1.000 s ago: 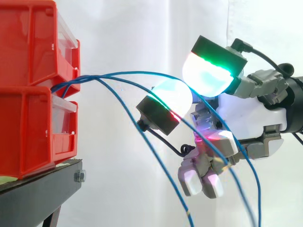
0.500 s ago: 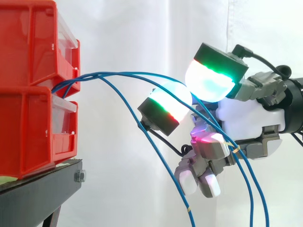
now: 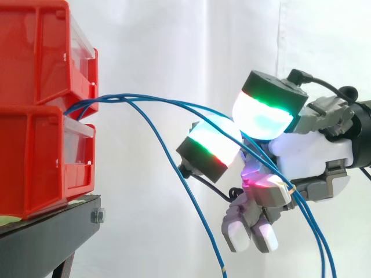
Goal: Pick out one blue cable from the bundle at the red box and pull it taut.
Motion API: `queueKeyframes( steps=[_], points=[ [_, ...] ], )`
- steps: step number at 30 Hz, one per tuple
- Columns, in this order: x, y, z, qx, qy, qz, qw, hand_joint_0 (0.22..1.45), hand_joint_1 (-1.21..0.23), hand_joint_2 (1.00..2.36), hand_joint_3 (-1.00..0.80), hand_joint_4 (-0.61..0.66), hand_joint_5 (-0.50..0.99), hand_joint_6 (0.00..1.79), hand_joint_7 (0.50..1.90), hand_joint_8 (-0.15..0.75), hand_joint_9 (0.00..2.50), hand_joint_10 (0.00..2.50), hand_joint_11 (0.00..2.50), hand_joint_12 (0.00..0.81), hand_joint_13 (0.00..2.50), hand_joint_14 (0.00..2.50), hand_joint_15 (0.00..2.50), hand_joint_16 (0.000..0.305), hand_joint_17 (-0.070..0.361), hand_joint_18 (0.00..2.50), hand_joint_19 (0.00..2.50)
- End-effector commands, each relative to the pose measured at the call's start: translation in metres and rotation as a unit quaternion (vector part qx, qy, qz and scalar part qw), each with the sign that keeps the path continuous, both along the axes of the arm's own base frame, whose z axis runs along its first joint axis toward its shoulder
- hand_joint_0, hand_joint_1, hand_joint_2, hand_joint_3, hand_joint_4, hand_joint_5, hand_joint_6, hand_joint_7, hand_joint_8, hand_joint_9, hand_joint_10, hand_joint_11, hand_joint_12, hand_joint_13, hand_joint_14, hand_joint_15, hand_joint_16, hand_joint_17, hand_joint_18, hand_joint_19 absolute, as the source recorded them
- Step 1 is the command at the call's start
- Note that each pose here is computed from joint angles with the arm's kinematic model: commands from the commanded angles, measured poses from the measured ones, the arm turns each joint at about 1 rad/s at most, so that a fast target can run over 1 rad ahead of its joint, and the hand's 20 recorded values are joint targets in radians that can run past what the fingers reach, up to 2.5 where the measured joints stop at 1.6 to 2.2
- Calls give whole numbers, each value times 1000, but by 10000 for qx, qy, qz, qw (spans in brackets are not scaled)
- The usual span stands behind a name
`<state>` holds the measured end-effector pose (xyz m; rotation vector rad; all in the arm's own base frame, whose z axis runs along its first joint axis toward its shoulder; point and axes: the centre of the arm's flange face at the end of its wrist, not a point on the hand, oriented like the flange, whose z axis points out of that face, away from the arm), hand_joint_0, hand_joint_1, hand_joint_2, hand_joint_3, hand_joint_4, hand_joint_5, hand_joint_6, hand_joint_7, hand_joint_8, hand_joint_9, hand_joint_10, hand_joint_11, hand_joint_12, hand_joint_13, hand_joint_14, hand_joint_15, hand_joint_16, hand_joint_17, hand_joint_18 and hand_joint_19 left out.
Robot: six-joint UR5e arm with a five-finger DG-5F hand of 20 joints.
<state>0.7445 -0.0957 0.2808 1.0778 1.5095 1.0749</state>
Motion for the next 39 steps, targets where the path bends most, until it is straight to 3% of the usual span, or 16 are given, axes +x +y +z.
queueKeyframes(
  steps=[1,16,23,27,35,39],
  points=[
    [-2,0,-1,-2,73,70,9999,702,-864,1016,-232,-172,-85,966,900,244,1219,27,725,322,780,17,389,47,105,681,805],
    [-10,0,9,-24,231,65,9997,704,-865,1014,-237,-170,-85,965,921,256,1221,27,709,321,784,16,383,47,106,695,797],
    [-10,-2,8,-35,249,-144,9996,710,-859,1014,-246,-171,-87,968,895,257,1199,28,735,308,824,17,405,45,100,737,780],
    [-9,-1,8,1,245,-151,9996,713,-855,1015,-248,-168,-89,969,894,257,1196,28,756,304,839,17,415,44,99,745,779],
    [-8,1,8,544,271,-302,9977,716,-849,1015,-252,-169,-90,972,879,253,1164,26,760,304,858,19,433,44,98,754,770],
    [-6,5,8,970,229,-385,9943,718,-846,1015,-253,-169,-91,973,871,258,1148,26,776,297,880,20,441,43,96,766,759]
  ],
)
